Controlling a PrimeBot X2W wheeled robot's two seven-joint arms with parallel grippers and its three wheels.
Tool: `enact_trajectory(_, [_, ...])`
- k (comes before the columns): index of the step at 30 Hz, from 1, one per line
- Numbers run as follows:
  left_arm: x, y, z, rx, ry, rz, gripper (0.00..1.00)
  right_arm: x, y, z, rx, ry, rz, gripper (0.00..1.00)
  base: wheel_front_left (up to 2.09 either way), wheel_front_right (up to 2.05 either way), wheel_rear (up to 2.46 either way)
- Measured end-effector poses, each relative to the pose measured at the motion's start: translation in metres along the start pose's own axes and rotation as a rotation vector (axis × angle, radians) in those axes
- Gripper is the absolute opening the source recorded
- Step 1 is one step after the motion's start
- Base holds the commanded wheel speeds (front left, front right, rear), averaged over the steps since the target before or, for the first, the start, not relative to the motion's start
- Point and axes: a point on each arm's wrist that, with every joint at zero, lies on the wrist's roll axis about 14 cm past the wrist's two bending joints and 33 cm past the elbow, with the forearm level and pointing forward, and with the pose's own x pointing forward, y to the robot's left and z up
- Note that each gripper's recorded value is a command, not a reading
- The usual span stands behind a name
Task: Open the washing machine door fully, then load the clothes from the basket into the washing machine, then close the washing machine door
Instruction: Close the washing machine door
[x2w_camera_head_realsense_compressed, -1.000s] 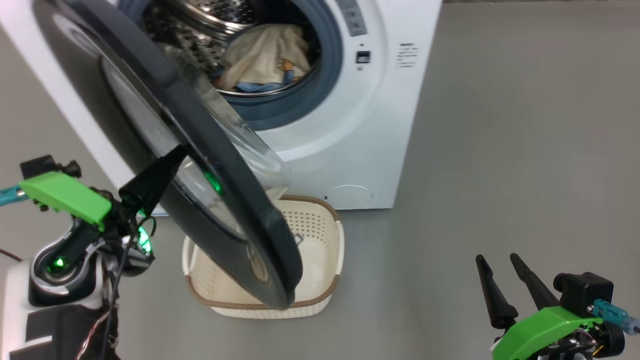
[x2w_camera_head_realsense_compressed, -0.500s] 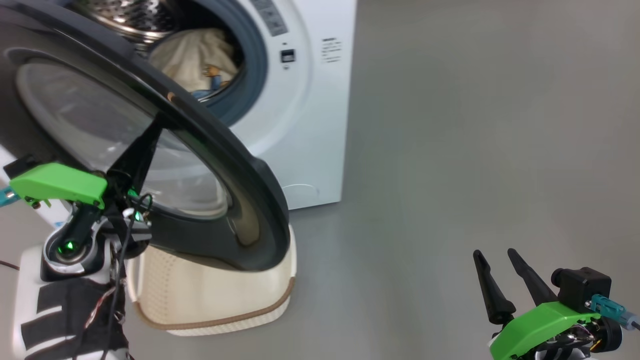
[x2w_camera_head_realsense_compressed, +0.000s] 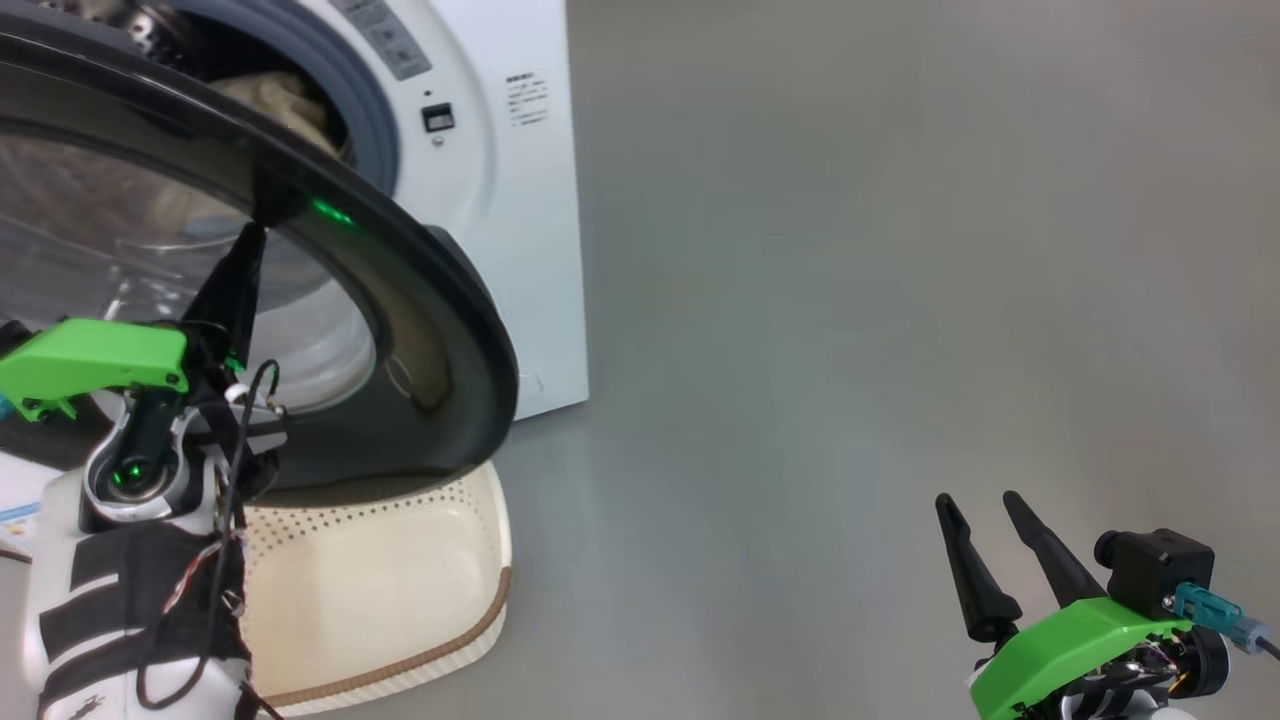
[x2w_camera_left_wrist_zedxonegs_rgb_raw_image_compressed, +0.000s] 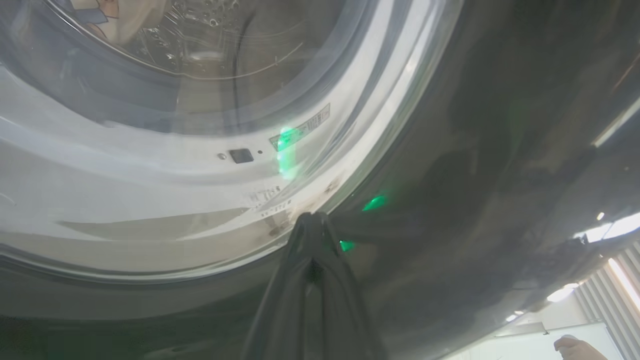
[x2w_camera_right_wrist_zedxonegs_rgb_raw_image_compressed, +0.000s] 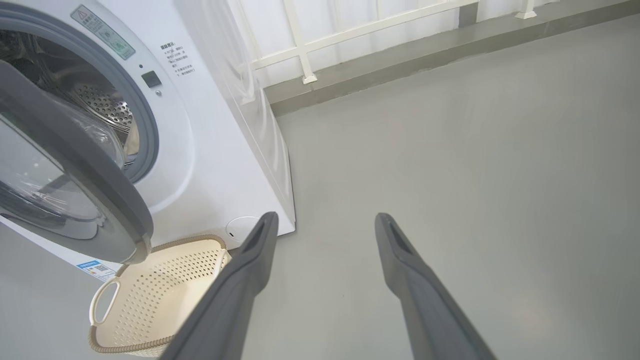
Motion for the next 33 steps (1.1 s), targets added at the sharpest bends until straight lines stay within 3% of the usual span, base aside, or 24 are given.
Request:
enact_trajectory(9, [0.018,-0.008,-0.01,-0.004,-0.001,-0.018,0.0,-0.007,-0.01,-0.001,0.007,-0.007,-0.031,1.0,0.0,0.0,0.0])
enact_trajectory(27, [-0.001,0.0,0.011,0.037,-0.098,0.028,0.0,0.0,-0.007,0.007,0.006,-0.027,-0.019,1.0,0.0,0.0,0.0])
enact_trajectory(32, [-0.02,0.015,0.03,0.25,-0.201,0.109,0.0,0.001,-0.009,0.013,0.002,-0.046,-0.021,1.0,0.0,0.0,0.0])
enact_trajectory(33, [-0.026,0.02,0.034,0.33,-0.218,0.134,0.11,0.001,-0.009,0.015,0.0,-0.052,-0.02,1.0,0.0,0.0,0.0])
